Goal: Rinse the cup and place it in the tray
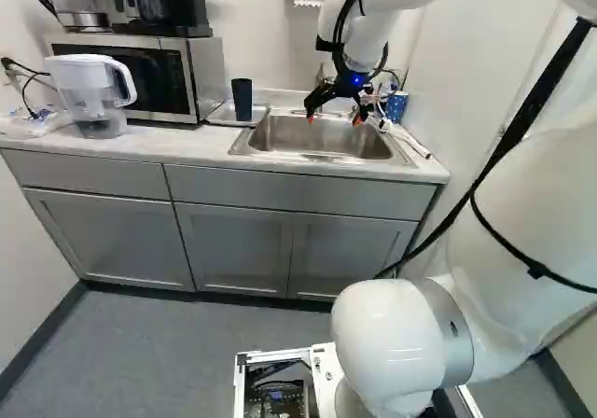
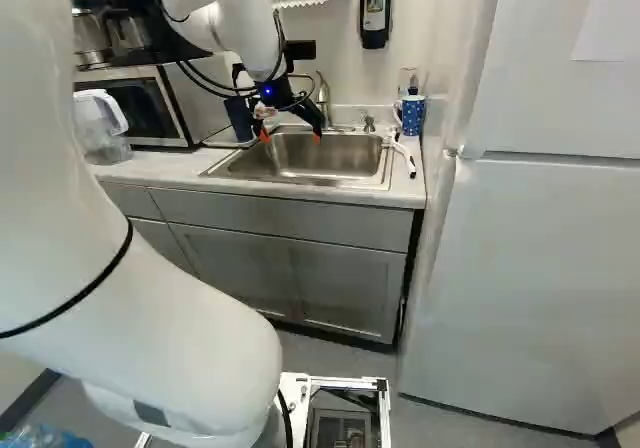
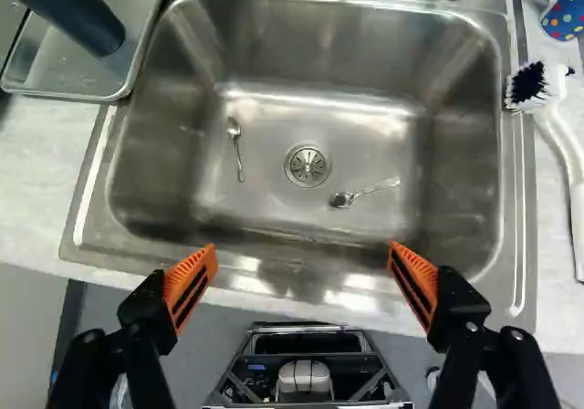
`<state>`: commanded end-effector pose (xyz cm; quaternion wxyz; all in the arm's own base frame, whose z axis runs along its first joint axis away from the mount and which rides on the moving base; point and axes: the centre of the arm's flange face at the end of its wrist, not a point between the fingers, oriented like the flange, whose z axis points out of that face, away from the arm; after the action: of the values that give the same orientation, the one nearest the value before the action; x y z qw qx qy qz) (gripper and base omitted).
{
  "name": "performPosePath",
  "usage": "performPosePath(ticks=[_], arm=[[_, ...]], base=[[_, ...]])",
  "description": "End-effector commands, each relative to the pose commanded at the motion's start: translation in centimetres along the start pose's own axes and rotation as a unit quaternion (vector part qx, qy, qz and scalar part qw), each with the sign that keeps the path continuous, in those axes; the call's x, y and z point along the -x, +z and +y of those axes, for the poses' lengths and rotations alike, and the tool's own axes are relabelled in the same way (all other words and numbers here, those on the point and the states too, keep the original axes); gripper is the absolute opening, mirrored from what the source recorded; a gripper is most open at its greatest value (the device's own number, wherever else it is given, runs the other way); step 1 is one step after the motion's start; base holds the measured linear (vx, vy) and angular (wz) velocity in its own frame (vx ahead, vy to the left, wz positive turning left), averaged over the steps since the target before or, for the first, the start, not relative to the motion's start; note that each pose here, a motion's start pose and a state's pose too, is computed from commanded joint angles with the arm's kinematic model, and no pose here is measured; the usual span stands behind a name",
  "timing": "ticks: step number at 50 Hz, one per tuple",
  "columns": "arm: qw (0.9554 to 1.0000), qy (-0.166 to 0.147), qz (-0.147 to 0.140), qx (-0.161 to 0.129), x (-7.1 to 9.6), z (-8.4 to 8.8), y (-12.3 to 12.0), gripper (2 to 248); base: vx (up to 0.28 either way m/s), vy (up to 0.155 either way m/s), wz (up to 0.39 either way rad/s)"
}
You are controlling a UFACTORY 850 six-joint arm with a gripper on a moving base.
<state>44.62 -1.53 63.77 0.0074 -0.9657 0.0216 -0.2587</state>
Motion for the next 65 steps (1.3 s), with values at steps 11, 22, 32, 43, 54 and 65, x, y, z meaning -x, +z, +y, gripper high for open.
performPosePath(ticks=[11, 22, 32, 43, 54, 65], arm=[[1.0, 0.0, 0.0, 0.0, 0.0, 0.0, 0.0, 247], [1.0, 0.0, 0.0, 0.0, 0.0, 0.0, 0.0, 247], [1.0, 0.0, 0.0, 0.0, 0.0, 0.0, 0.0, 247], [1.0, 0.0, 0.0, 0.0, 0.0, 0.0, 0.0, 247], [1.0, 0.0, 0.0, 0.0, 0.0, 0.0, 0.0, 247], [1.0, 0.0, 0.0, 0.0, 0.0, 0.0, 0.0, 247]], base=[[-0.151, 0.049, -0.003], [-0.147, 0.043, -0.005], [-0.149, 0.041, -0.007], [-0.143, 0.038, -0.007], [-0.14, 0.039, -0.007], [-0.146, 0.041, -0.002]])
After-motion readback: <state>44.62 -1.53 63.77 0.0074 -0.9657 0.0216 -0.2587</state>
